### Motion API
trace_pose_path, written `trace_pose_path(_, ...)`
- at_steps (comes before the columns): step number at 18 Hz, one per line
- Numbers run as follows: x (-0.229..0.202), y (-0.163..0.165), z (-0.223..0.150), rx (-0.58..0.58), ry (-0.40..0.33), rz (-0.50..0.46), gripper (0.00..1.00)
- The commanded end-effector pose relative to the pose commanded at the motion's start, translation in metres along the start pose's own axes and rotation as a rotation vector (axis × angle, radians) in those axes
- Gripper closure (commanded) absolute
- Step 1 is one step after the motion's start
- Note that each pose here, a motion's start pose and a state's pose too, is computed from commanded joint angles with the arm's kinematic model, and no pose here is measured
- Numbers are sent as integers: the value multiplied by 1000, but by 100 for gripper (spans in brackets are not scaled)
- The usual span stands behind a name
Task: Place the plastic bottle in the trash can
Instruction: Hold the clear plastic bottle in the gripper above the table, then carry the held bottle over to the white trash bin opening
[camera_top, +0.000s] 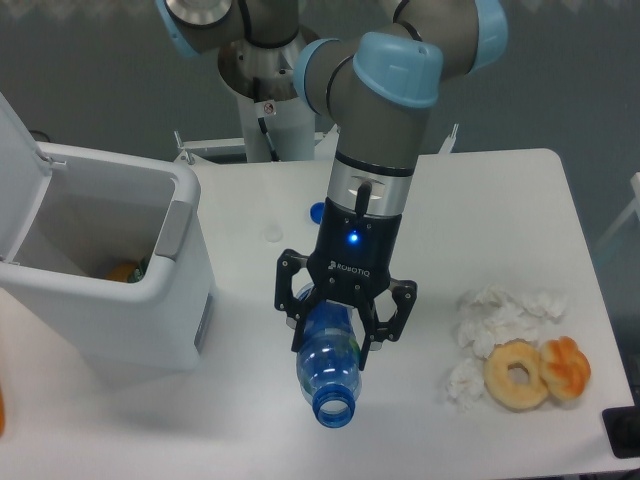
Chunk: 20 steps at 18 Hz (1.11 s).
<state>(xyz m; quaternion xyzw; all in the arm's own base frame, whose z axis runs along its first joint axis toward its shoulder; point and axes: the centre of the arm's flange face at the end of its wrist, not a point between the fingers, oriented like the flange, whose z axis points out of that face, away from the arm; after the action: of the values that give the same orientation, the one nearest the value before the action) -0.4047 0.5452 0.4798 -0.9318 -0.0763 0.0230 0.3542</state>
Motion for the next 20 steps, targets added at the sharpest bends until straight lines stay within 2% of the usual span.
trace_pose_path(11, 1, -2, -2, 14, 12, -8, 28)
trace_pose_path(15, 0, -4, -23, 84, 72, -26, 28)
trace_pose_path(20, 16, -15, -53, 122, 59, -1, 28)
